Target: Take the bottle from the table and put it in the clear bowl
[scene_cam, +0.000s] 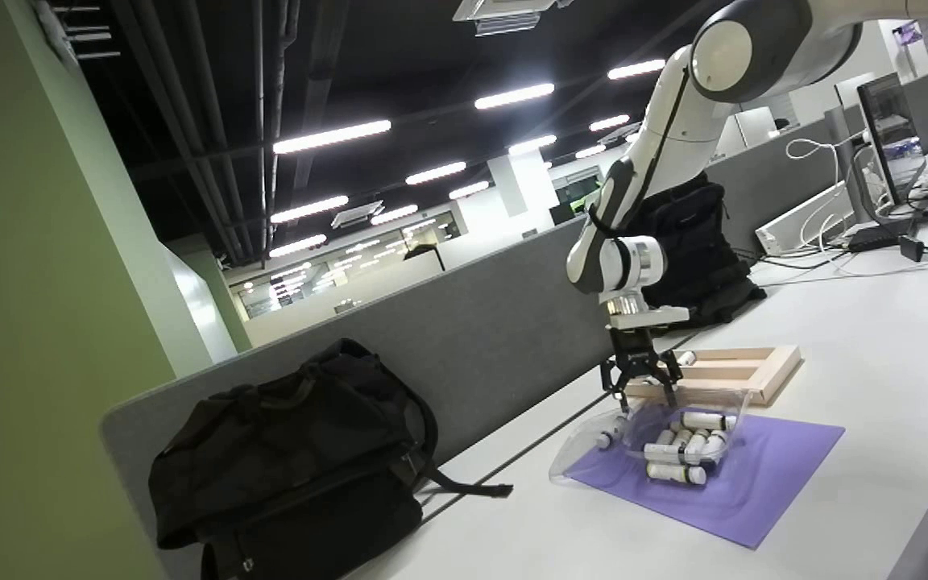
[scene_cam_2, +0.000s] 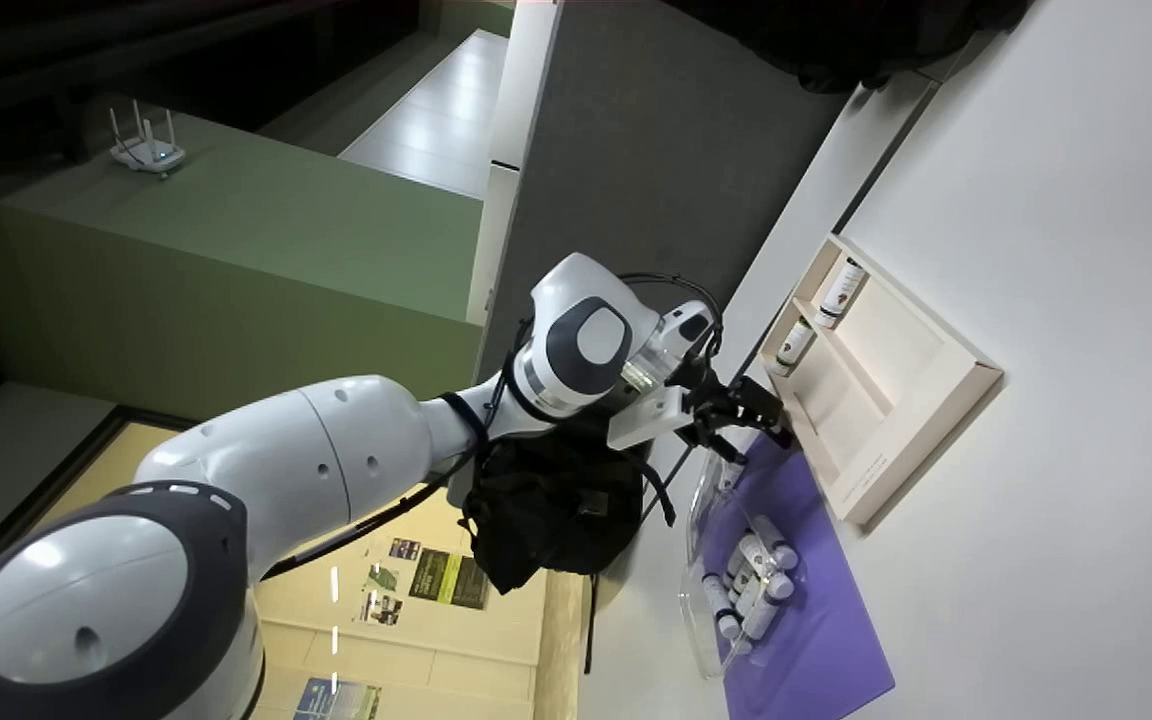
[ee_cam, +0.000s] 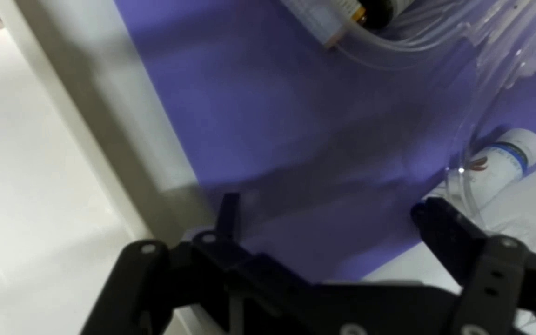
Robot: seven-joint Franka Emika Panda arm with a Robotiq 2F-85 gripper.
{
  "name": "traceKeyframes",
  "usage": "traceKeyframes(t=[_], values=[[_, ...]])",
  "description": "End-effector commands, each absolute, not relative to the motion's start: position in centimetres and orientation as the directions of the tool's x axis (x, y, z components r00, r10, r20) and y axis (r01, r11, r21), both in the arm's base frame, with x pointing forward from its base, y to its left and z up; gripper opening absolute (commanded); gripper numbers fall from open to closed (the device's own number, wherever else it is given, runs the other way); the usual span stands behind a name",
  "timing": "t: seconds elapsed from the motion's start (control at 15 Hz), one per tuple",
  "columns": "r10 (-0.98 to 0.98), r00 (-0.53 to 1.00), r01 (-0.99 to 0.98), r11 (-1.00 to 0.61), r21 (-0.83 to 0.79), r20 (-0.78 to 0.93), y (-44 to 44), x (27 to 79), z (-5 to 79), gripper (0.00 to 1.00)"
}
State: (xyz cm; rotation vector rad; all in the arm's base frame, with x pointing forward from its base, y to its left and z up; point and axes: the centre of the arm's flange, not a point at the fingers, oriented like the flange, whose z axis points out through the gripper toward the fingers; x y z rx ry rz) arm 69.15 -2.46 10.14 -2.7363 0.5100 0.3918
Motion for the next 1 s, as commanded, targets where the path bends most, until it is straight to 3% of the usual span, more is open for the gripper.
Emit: traceKeyframes(t=[0.0,0.93], values=[[-0.298,0.888,-0.411,-0.856,-0.313,-0.351,-2.3,70.7,10.4,1.0],[-0.253,0.908,-0.36,-0.879,-0.313,-0.334,2.6,71.8,10.7,1.0]])
